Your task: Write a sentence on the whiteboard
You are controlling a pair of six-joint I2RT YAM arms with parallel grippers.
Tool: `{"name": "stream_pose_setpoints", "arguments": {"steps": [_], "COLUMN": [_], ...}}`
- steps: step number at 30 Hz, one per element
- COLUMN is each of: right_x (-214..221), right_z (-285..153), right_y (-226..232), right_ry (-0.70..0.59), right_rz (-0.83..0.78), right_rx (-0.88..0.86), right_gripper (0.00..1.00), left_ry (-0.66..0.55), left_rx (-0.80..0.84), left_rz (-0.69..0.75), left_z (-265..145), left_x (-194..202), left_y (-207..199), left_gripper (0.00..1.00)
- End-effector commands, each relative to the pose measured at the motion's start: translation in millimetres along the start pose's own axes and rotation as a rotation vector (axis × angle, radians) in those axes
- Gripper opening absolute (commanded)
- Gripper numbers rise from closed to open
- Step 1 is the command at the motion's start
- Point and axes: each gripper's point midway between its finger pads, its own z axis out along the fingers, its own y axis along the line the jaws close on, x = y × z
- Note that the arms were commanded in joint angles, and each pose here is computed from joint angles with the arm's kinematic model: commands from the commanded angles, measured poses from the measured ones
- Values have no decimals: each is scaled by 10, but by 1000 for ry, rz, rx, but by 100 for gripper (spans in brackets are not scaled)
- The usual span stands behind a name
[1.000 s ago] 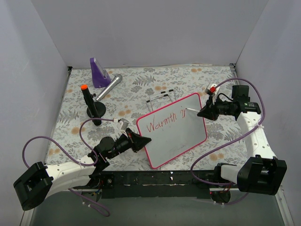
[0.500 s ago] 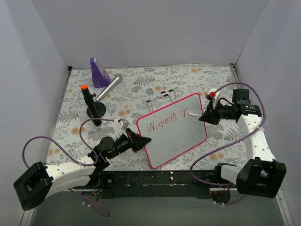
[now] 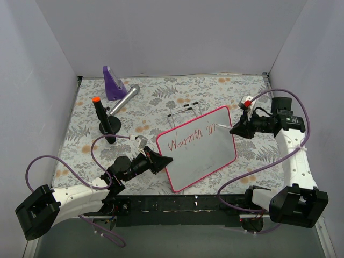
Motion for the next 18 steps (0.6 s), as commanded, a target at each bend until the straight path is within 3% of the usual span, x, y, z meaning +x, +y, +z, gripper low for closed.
{"name": "stream_pose_setpoints", "arguments": {"steps": [1,18], "right_x": [-478,-381], "right_z": [-195,-69], "right_y": [228,742], "right_ry": [-118,-184], "right_rz": [-84,-95], "right_rx": [-45,-222], "right_gripper": [1,1], "left_ry": [-52,-85], "left_rx": [64,-12], "left_rz": [25,-28], "left_z": [24,197], "left_x": [-168,-350], "left_y": [-170,-131], "left_gripper": [0,0]}}
